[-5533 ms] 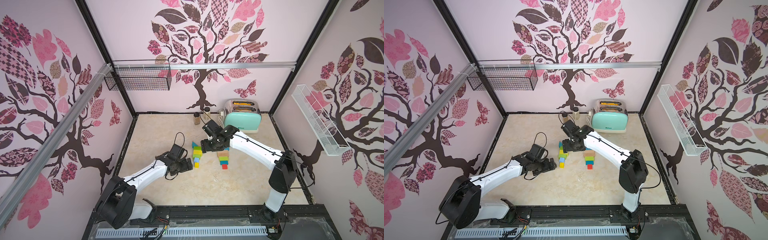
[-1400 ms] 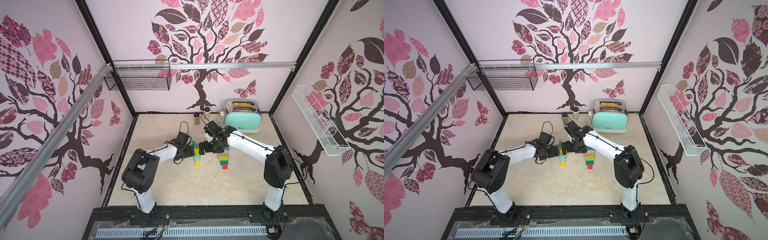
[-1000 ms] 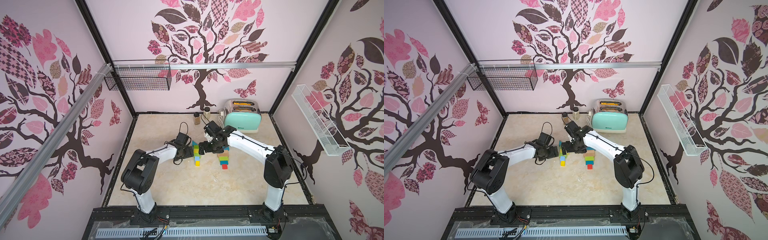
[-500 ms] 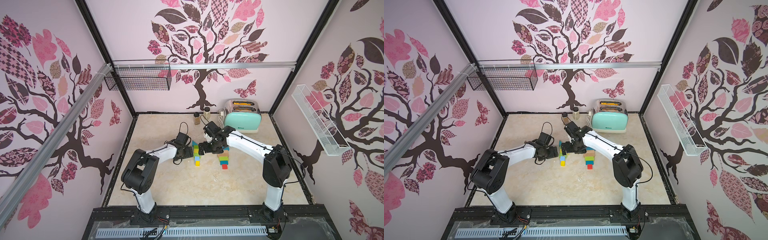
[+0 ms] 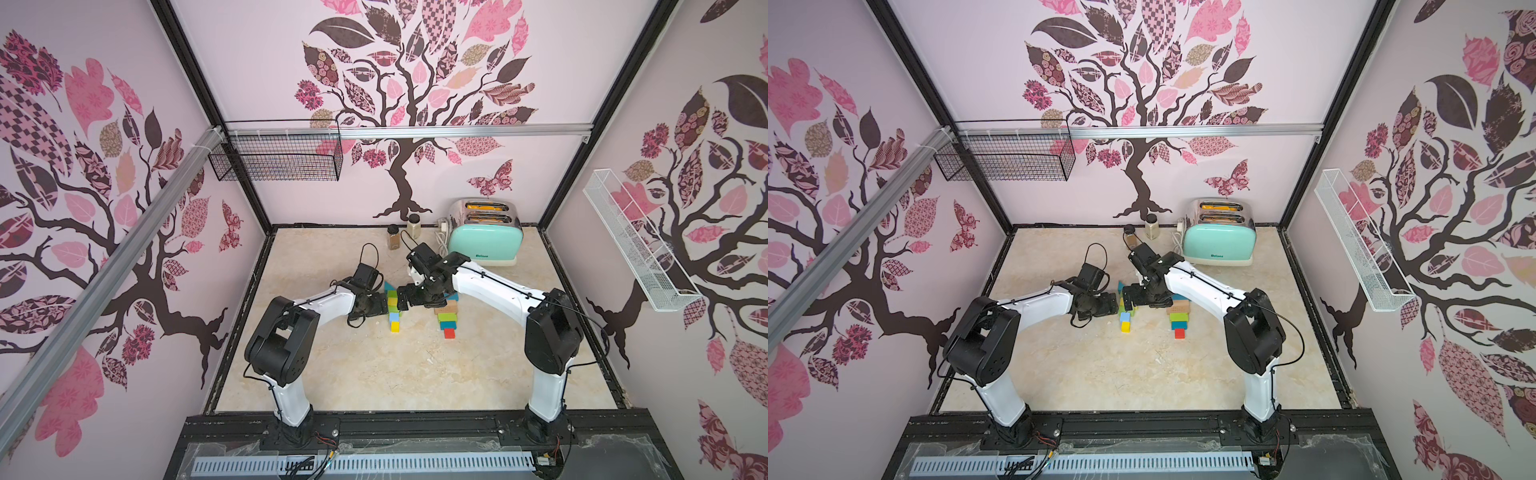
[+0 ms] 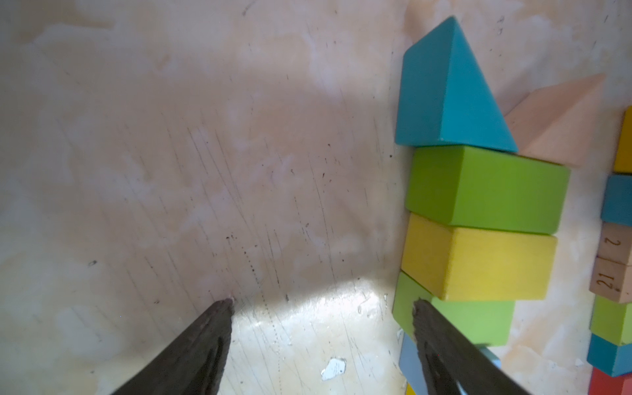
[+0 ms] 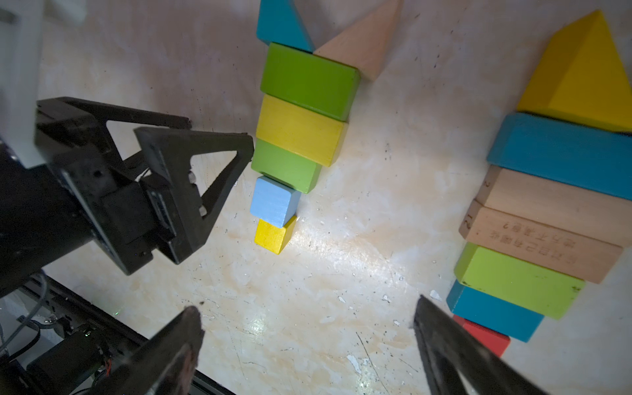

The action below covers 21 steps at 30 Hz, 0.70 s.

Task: Assemble a carrot with building blocks
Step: Adjust the building block at the center of the board.

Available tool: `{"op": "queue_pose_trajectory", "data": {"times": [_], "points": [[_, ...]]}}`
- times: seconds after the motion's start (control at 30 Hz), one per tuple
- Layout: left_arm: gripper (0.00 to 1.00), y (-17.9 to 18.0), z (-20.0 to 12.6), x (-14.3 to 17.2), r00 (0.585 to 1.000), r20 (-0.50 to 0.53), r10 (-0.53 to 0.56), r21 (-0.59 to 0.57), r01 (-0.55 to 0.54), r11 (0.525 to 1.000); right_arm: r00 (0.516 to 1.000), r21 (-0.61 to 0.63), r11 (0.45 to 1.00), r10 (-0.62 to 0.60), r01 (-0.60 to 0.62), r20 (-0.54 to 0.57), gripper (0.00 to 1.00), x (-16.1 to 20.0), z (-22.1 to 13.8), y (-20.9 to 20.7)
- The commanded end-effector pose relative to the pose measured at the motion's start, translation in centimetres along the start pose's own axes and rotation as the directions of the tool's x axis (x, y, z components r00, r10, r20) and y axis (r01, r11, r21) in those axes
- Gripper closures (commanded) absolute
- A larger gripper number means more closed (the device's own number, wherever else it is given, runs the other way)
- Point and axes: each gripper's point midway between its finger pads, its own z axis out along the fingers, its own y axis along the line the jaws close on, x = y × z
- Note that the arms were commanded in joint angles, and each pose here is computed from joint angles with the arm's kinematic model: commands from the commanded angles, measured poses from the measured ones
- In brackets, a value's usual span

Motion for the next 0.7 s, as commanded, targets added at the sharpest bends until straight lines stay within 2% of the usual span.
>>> {"op": "queue_pose_trajectory", "data": {"times": [0.0,0.67], "points": [[0.13,1.38,1.87,4.83,0.983,-0.181,-0.007,-0.037,0.000,0.999,1.000,0.005,1.000,-0.005,0.005,-0.008,0.01,-0.17,0.64,-0.40],[0.14,1.29,1.59,4.91,0.985,-0.171,-0.010,-0.045,0.002,0.999,1.000,-0.007,1.000,0.007,-0.007,-0.015,0.01,-0.51,1.18,-0.46]]}}
